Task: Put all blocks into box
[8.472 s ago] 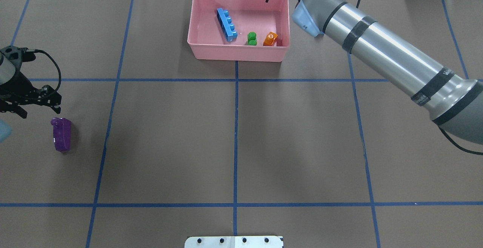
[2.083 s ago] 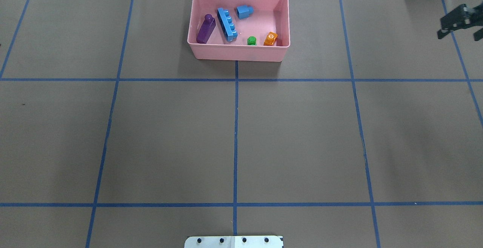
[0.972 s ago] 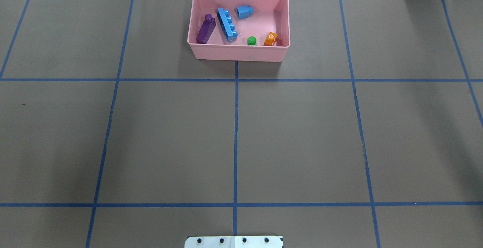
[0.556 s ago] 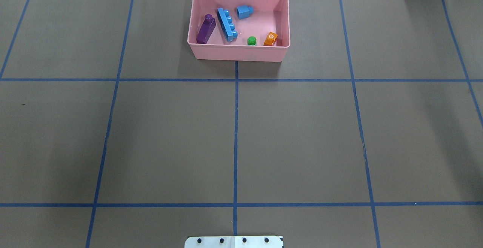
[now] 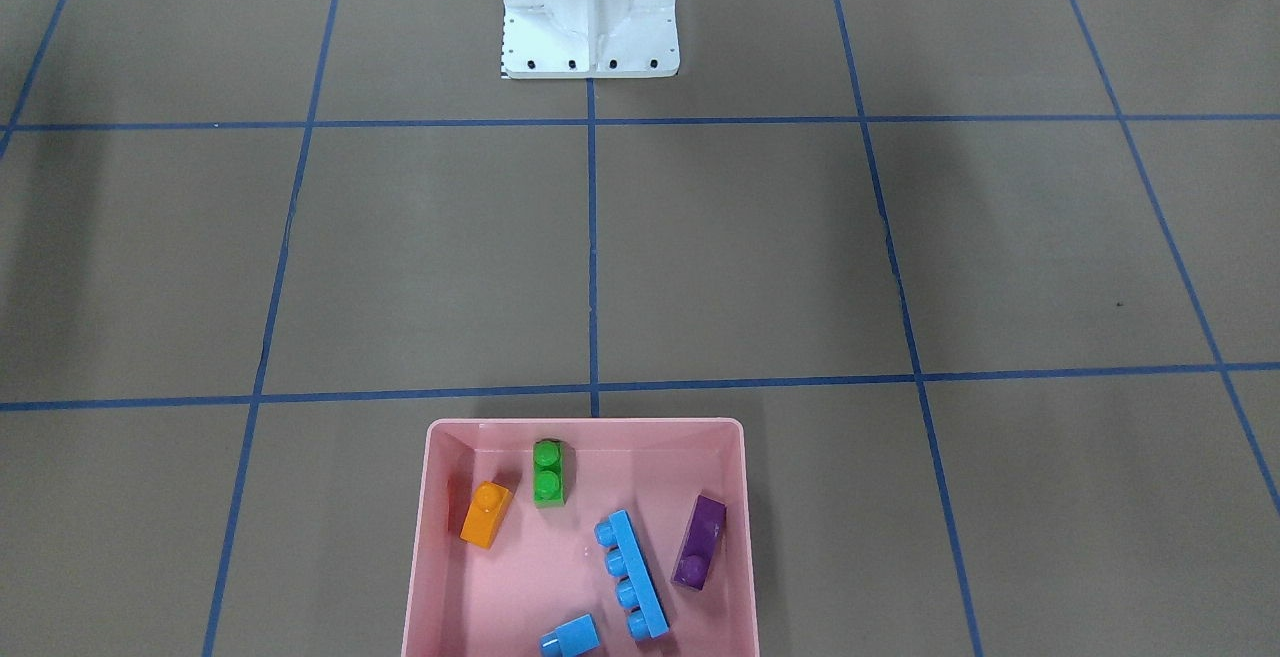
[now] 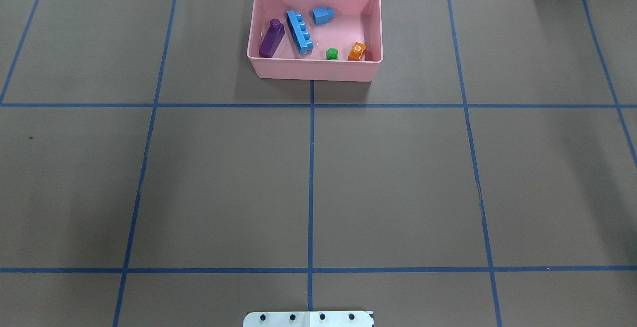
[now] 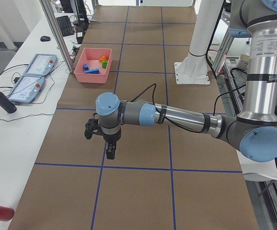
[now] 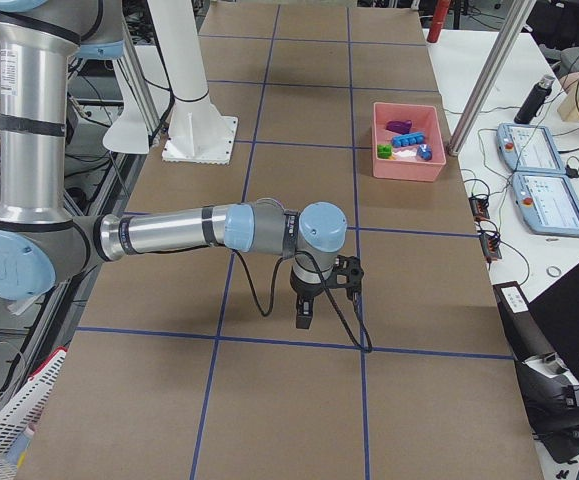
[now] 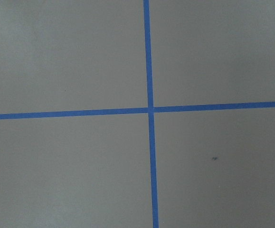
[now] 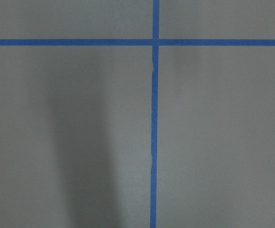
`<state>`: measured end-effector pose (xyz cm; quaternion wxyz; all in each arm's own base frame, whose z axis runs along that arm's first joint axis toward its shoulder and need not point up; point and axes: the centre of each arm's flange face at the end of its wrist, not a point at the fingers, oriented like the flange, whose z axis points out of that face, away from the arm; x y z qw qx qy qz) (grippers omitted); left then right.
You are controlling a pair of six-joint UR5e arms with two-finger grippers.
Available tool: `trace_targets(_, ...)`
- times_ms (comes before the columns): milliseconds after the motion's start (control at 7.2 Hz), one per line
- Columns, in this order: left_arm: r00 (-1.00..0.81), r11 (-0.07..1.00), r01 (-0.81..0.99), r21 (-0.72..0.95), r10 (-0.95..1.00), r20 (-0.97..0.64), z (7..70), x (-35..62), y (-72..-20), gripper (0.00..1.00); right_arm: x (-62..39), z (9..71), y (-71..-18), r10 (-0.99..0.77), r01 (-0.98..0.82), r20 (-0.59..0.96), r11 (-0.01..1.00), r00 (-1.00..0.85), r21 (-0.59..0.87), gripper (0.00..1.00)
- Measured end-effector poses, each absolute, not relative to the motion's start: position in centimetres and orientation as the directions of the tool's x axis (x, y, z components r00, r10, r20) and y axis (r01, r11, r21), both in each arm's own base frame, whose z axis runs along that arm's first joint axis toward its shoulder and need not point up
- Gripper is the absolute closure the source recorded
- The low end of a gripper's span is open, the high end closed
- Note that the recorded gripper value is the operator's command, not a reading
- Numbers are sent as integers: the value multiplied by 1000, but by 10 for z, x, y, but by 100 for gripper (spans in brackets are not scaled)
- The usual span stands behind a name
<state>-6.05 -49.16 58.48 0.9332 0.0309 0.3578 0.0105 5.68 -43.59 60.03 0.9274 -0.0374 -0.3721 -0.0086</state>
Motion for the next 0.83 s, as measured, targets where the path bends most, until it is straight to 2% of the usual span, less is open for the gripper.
trace_targets(833, 738, 995, 6, 100, 63, -672, 577, -60, -480, 0, 55, 610, -443, -13, 29, 688, 1000, 725, -11, 0)
